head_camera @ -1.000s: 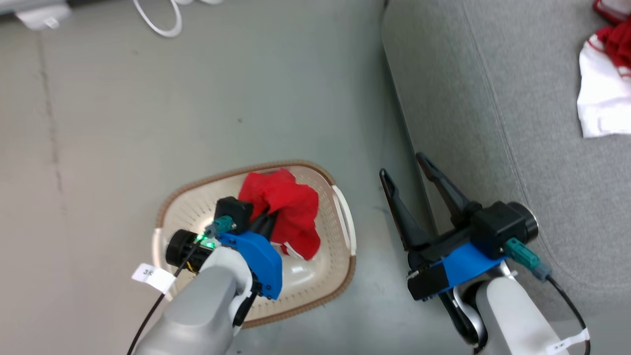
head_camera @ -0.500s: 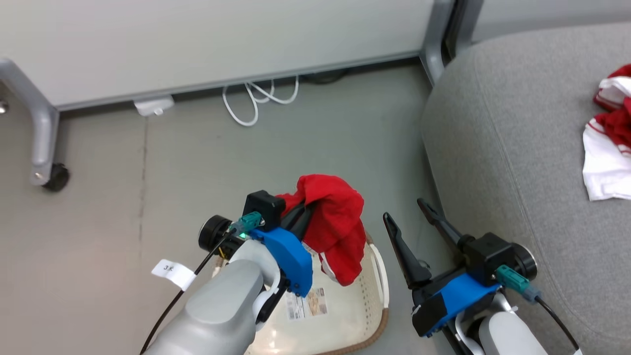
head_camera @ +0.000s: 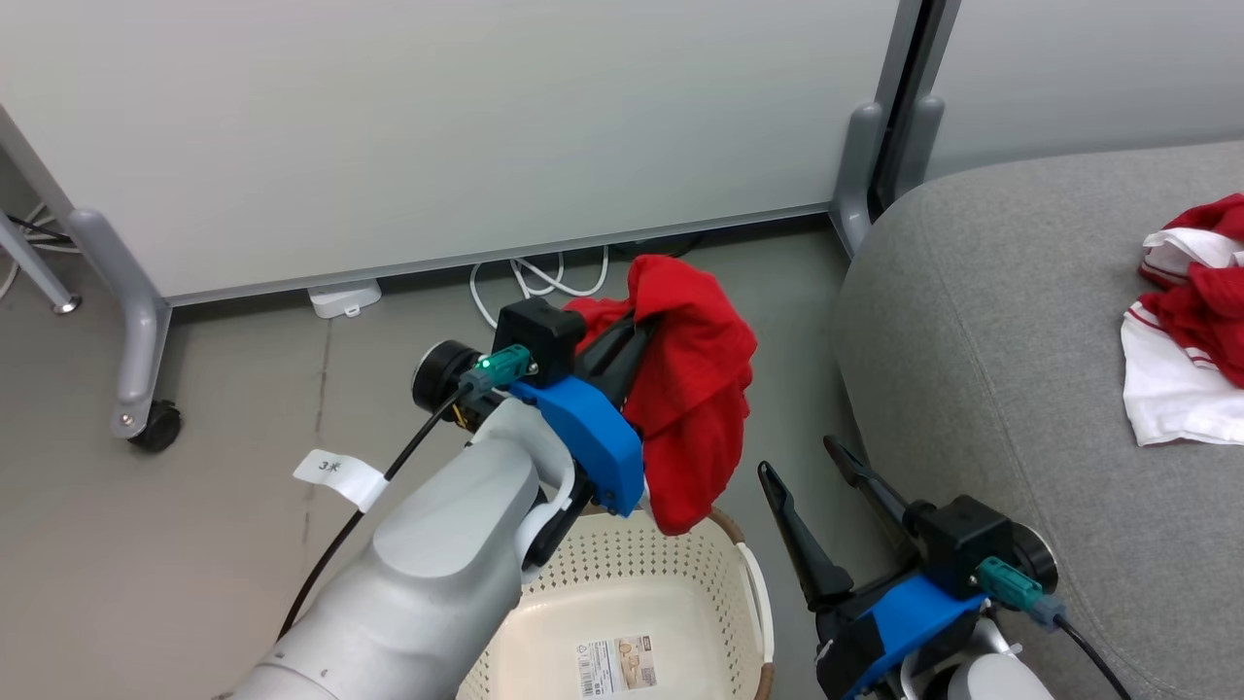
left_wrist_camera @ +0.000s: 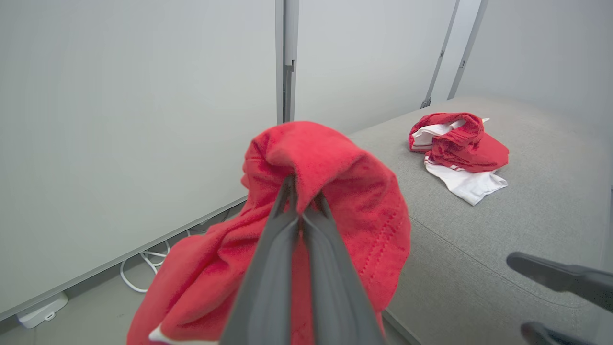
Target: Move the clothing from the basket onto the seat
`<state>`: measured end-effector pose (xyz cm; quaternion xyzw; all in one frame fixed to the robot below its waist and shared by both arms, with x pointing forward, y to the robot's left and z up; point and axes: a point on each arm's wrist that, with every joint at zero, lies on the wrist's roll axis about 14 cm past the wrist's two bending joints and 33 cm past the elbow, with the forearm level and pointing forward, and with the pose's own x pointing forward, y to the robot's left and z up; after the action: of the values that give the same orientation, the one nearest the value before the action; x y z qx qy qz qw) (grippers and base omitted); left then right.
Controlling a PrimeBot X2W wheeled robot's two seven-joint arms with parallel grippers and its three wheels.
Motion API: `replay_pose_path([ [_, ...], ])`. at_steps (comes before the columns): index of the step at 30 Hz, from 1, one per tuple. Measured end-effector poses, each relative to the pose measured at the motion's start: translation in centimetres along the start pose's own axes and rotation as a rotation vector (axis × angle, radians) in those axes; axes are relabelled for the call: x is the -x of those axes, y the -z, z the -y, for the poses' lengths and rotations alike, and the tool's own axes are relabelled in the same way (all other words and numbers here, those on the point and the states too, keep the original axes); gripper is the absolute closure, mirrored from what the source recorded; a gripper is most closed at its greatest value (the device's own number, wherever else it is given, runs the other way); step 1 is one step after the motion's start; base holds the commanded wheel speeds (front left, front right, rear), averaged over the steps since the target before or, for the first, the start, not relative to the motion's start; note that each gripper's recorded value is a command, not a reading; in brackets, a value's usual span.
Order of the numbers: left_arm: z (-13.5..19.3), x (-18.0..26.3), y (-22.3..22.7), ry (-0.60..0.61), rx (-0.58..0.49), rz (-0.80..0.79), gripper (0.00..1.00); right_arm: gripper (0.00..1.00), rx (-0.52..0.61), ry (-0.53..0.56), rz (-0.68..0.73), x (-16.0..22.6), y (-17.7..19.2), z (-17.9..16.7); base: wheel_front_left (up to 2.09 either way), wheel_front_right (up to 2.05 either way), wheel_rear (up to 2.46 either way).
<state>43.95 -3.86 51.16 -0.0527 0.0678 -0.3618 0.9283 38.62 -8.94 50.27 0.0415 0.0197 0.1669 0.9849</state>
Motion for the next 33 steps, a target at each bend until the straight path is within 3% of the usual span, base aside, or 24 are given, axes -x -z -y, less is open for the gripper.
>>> replay_pose_path([
  [12, 2.0, -0.5, -6.1, 0.050, -0.054, 0.151, 1.00, 0.00, 0.000, 0.010, 0.021, 1.3, -0.9, -0.1, 0.00, 0.00, 0.00],
  [21, 2.3, -0.8, -5.8, 0.063, -0.058, 0.146, 1.00, 0.00, 0.001, -0.010, 0.022, 1.0, -1.1, -0.7, 0.00, 0.00, 0.00],
  [33, 2.1, -0.6, -4.3, 0.067, -0.061, 0.108, 1.00, 0.00, 0.052, -0.074, -0.014, -2.4, -1.3, -1.6, 0.00, 0.00, 0.00],
])
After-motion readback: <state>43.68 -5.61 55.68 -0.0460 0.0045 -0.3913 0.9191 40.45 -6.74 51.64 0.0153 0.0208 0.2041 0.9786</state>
